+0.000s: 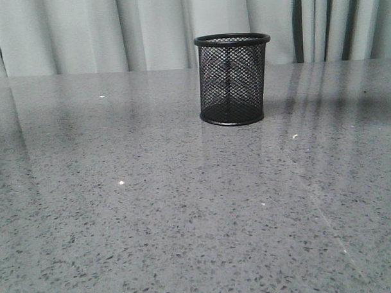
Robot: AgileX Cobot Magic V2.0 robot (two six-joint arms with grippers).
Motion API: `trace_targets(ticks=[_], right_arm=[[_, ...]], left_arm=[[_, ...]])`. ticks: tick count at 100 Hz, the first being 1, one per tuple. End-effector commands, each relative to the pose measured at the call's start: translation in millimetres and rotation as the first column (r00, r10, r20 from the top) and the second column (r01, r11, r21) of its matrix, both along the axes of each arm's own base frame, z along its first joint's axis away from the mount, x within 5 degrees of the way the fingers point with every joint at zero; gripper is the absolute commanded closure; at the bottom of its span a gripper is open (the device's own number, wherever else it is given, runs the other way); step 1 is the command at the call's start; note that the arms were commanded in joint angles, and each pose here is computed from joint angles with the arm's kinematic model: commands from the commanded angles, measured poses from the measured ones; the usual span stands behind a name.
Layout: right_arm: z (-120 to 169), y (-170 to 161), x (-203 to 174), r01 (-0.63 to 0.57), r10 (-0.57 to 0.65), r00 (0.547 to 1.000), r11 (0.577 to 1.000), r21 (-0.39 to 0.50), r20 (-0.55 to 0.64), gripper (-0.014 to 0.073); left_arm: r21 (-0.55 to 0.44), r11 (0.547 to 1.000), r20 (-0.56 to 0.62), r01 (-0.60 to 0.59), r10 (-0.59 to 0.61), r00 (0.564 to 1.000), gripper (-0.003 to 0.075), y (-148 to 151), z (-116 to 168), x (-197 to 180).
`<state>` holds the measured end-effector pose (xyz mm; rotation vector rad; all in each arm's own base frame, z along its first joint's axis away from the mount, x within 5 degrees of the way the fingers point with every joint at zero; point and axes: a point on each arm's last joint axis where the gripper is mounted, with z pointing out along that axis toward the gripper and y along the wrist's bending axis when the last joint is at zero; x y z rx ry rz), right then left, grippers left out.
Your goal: Put scissors into bucket
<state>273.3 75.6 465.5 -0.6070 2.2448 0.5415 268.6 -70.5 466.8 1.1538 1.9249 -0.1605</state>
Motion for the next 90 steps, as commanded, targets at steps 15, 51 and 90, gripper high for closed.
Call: trace_targets(ticks=[15,51,90], right_arm=[[16,-4,-16,0.020,-0.020,1.000,1.000,0.017,0.009,0.0639],[12,-6,-13,0.058,-0.058,0.998,0.998,-0.013,-0.010,0.0639],[-13,15,2,0.004,-0.009,0.995,0.998,-0.057,-0.096,0.0639]], left_arm=[[-0.088,0.996,0.072,-0.019,0.025,0.997,0.0335,-1,22,-12],[-0.088,0.996,0.072,-0.019,0.025,0.997,0.0335,-1,22,-12],[-0.091,0.996,0.079,-0.022,0.029,0.996,0.0335,0,23,-12]])
